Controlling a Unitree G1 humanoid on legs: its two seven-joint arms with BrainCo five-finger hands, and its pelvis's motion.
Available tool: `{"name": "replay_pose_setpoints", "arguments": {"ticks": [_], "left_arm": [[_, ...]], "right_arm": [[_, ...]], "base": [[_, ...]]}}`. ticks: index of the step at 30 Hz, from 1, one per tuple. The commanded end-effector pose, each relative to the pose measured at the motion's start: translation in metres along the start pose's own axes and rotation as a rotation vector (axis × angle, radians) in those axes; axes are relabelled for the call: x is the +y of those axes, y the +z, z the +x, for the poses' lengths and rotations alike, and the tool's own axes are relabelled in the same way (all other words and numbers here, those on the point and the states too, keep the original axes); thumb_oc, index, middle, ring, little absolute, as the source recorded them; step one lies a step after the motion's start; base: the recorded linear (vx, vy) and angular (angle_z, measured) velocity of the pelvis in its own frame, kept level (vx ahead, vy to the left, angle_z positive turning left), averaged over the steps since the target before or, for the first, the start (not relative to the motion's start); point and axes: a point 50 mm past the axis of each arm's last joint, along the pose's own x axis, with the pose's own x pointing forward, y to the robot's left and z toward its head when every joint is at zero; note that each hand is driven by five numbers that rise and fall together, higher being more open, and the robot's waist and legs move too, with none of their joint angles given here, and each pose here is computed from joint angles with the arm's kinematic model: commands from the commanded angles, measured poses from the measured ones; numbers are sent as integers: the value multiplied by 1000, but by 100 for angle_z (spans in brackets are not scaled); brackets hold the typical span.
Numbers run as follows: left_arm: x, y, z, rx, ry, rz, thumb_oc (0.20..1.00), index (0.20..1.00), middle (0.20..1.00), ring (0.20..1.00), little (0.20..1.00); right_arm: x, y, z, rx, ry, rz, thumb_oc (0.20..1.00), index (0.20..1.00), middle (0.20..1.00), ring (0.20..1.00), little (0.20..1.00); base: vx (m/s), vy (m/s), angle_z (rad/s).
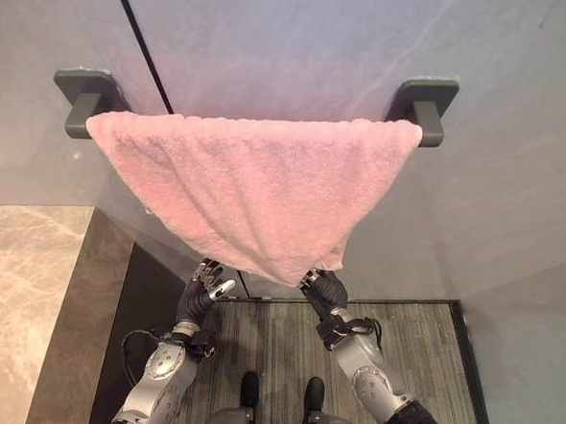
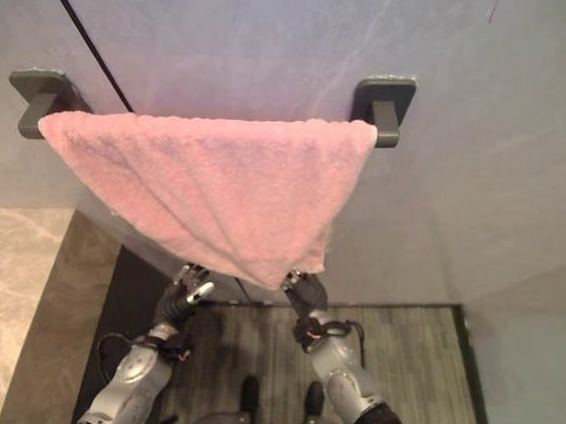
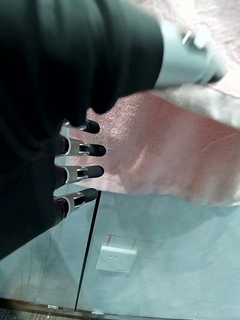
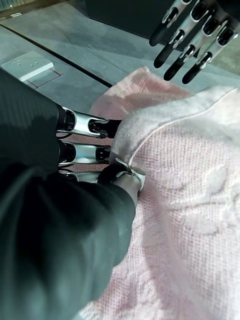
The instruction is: Put brush and paste in cup on sink, flatten towel.
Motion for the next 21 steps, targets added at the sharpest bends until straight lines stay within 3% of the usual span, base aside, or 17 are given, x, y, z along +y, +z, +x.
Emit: {"name": "replay_pose_setpoints", "arguments": {"ticks": [1, 21], "left_arm": [[-5, 12, 8, -67, -31, 80, 200, 200, 200, 200, 200], [-1, -5, 9, -5, 4, 119, 200, 200, 200, 200, 200]], "right_arm": [[22, -2, 8, -21, 70, 17, 200, 200, 200, 200, 200], [1, -26, 7, 85, -42, -21, 200, 200, 200, 200, 200]], "base": [[0, 0, 0], [0, 0, 0]]}}
